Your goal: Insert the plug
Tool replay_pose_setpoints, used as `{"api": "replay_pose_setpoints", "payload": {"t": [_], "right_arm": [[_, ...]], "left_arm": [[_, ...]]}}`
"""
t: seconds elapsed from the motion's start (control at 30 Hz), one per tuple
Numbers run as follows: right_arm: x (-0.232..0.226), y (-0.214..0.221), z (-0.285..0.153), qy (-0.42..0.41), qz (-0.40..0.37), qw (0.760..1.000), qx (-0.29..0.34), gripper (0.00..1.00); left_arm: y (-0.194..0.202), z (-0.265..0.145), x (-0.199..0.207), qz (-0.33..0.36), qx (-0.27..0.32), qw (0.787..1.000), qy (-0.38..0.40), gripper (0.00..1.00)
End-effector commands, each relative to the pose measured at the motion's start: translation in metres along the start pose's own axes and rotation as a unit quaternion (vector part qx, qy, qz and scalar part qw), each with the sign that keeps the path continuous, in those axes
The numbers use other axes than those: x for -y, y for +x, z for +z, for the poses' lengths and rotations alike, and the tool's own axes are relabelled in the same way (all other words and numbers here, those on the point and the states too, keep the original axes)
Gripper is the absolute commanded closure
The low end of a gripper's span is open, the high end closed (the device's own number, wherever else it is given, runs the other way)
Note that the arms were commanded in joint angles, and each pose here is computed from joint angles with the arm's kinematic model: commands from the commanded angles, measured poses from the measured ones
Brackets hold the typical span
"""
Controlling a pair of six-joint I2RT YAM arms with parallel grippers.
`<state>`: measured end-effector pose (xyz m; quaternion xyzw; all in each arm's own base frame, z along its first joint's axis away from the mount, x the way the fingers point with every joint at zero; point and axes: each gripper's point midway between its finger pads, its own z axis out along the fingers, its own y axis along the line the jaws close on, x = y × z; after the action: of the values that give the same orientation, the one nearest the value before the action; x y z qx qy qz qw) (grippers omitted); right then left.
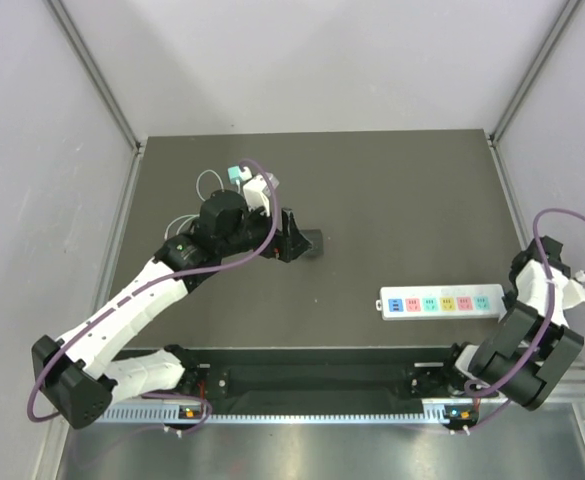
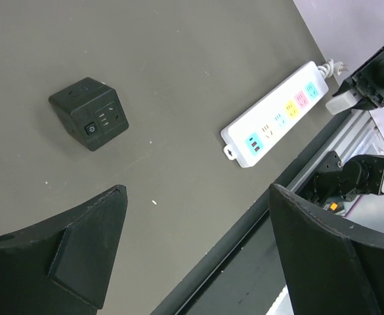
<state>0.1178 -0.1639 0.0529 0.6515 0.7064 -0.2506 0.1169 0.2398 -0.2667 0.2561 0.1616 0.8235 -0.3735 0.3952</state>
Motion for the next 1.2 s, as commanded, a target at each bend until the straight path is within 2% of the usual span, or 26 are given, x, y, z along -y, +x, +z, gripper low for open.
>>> {"api": "replay_pose_setpoints", "payload": {"t": [0.0, 0.13, 0.23, 0.4, 0.5, 0.63, 0.67, 0.73, 0.77, 0.83, 0.87, 0.97, 1.0, 1.03, 1.07, 1.1, 1.13, 1.17], "right_arm": [[-0.029, -0.003, 0.001, -0.064, 0.023, 0.998, -0.006, 1.00], [-0.063, 0.021, -0.002, -0.153, 0.015, 0.987, -0.041, 1.00], [-0.093, 0.038, -0.021, -0.211, -0.005, 0.976, -0.043, 1.00], [-0.148, 0.085, -0.070, -0.324, -0.055, 0.942, -0.065, 1.00], [-0.162, 0.107, -0.093, -0.338, -0.102, 0.933, -0.071, 1.00], [-0.168, 0.087, -0.116, -0.333, -0.185, 0.924, -0.022, 1.00], [-0.167, 0.077, -0.117, -0.334, -0.247, 0.909, 0.017, 1.00], [-0.176, 0.062, -0.138, -0.379, -0.301, 0.872, 0.068, 1.00], [-0.179, 0.061, -0.147, -0.408, -0.359, 0.834, 0.091, 1.00], [-0.186, 0.062, -0.170, -0.468, -0.410, 0.773, 0.126, 1.00], [-0.192, 0.070, -0.179, -0.499, -0.466, 0.717, 0.140, 1.00], [-0.196, 0.082, -0.184, -0.499, -0.568, 0.638, 0.144, 1.00], [-0.199, 0.089, -0.174, -0.485, -0.596, 0.629, 0.120, 1.00], [-0.205, 0.085, -0.181, -0.485, -0.606, 0.619, 0.123, 1.00], [-0.201, 0.095, -0.170, -0.473, -0.641, 0.597, 0.094, 1.00], [-0.208, 0.092, -0.179, -0.478, -0.651, 0.581, 0.104, 1.00], [-0.211, 0.096, -0.182, -0.481, -0.680, 0.541, 0.115, 1.00], [-0.213, 0.104, -0.179, -0.481, -0.701, 0.514, 0.111, 1.00]], "left_arm": [[-0.018, -0.009, 0.006, 0.023, 0.042, 0.999, 0.006, 0.08], [-0.019, -0.009, 0.005, 0.025, 0.042, 0.999, 0.001, 0.08], [-0.018, -0.009, 0.004, 0.026, 0.041, 0.999, 0.000, 0.08], [-0.019, -0.009, 0.000, 0.032, 0.041, 0.999, -0.011, 0.07], [-0.020, -0.010, -0.004, 0.036, 0.045, 0.998, -0.021, 0.07], [-0.021, -0.011, -0.008, 0.039, 0.048, 0.998, -0.033, 0.07], [-0.020, -0.011, -0.008, 0.039, 0.047, 0.998, -0.033, 0.07], [-0.022, -0.012, -0.007, 0.038, 0.051, 0.997, -0.031, 0.07], [-0.020, -0.011, -0.007, 0.037, 0.049, 0.998, -0.029, 0.07], [-0.020, -0.011, -0.007, 0.035, 0.050, 0.998, -0.028, 0.07], [-0.020, -0.011, -0.007, 0.035, 0.051, 0.998, -0.029, 0.07], [-0.019, -0.009, -0.007, 0.032, 0.050, 0.998, -0.027, 0.07], [-0.018, -0.009, -0.007, 0.031, 0.048, 0.998, -0.027, 0.07], [-0.017, -0.008, -0.007, 0.029, 0.047, 0.998, -0.027, 0.07], [-0.017, -0.008, -0.007, 0.028, 0.047, 0.998, -0.026, 0.07], [-0.015, -0.007, -0.006, 0.027, 0.044, 0.998, -0.022, 0.07], [-0.015, -0.007, -0.006, 0.026, 0.045, 0.998, -0.021, 0.07], [-0.014, -0.007, -0.006, 0.026, 0.044, 0.998, -0.021, 0.08]]}}
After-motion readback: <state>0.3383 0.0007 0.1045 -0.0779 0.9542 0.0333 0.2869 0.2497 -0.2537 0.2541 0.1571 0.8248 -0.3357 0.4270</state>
